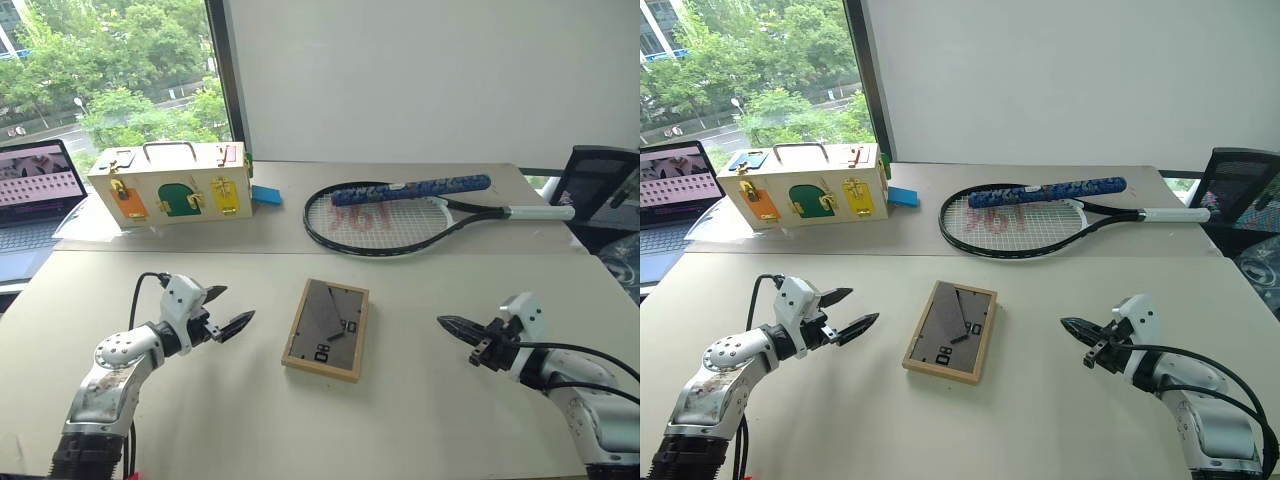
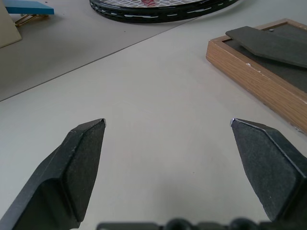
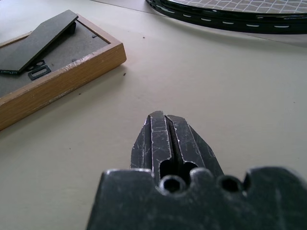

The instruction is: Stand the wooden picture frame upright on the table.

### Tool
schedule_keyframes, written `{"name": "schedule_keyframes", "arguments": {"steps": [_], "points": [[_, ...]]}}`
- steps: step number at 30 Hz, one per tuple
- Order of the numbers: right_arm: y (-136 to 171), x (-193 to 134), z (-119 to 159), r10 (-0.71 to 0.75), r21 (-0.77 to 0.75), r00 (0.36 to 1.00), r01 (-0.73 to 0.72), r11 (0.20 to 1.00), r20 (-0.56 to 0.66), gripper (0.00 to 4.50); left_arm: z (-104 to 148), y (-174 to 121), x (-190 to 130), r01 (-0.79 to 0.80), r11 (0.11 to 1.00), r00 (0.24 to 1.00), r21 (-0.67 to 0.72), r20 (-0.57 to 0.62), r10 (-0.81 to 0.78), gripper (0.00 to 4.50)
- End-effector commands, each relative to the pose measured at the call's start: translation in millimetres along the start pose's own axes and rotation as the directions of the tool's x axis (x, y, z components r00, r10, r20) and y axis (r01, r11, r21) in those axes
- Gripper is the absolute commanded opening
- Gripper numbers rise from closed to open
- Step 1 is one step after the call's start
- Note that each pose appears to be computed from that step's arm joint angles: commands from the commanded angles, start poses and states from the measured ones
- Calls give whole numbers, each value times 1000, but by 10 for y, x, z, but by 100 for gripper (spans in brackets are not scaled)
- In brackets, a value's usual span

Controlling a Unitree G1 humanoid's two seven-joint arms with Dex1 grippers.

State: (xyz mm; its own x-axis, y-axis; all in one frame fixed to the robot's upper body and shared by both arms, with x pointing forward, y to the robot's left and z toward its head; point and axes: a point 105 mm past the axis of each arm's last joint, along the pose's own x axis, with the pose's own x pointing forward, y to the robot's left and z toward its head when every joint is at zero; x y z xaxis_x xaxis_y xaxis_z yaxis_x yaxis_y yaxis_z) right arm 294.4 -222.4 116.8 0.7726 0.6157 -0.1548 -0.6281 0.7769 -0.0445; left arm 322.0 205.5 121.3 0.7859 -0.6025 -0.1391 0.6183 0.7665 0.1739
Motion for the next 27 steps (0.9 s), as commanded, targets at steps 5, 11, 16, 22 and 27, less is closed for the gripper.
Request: {"name": "schedule_keyframes", "arguments": {"steps": [5,11,16,22,27], "points": [[265,23,430,200,-130,978,-205,970,-53,6,374,-26,-73,180,984,983,-13,44,-179,450],[484,183,558,309,-211,932,-345,914,-187,0,280,-146,-69,303,953,951,16,-64,-302,398],[579,361,574,345,-224,920,-381,897,-186,0,402,-269,-26,403,915,914,-29,-26,-404,251],[528,443,310,311,-258,911,-380,888,-272,0,307,-351,96,451,892,888,11,-106,-448,37],[448,618,142,256,-287,917,-346,893,-307,0,98,-519,280,500,863,852,74,-222,-475,9]]}}
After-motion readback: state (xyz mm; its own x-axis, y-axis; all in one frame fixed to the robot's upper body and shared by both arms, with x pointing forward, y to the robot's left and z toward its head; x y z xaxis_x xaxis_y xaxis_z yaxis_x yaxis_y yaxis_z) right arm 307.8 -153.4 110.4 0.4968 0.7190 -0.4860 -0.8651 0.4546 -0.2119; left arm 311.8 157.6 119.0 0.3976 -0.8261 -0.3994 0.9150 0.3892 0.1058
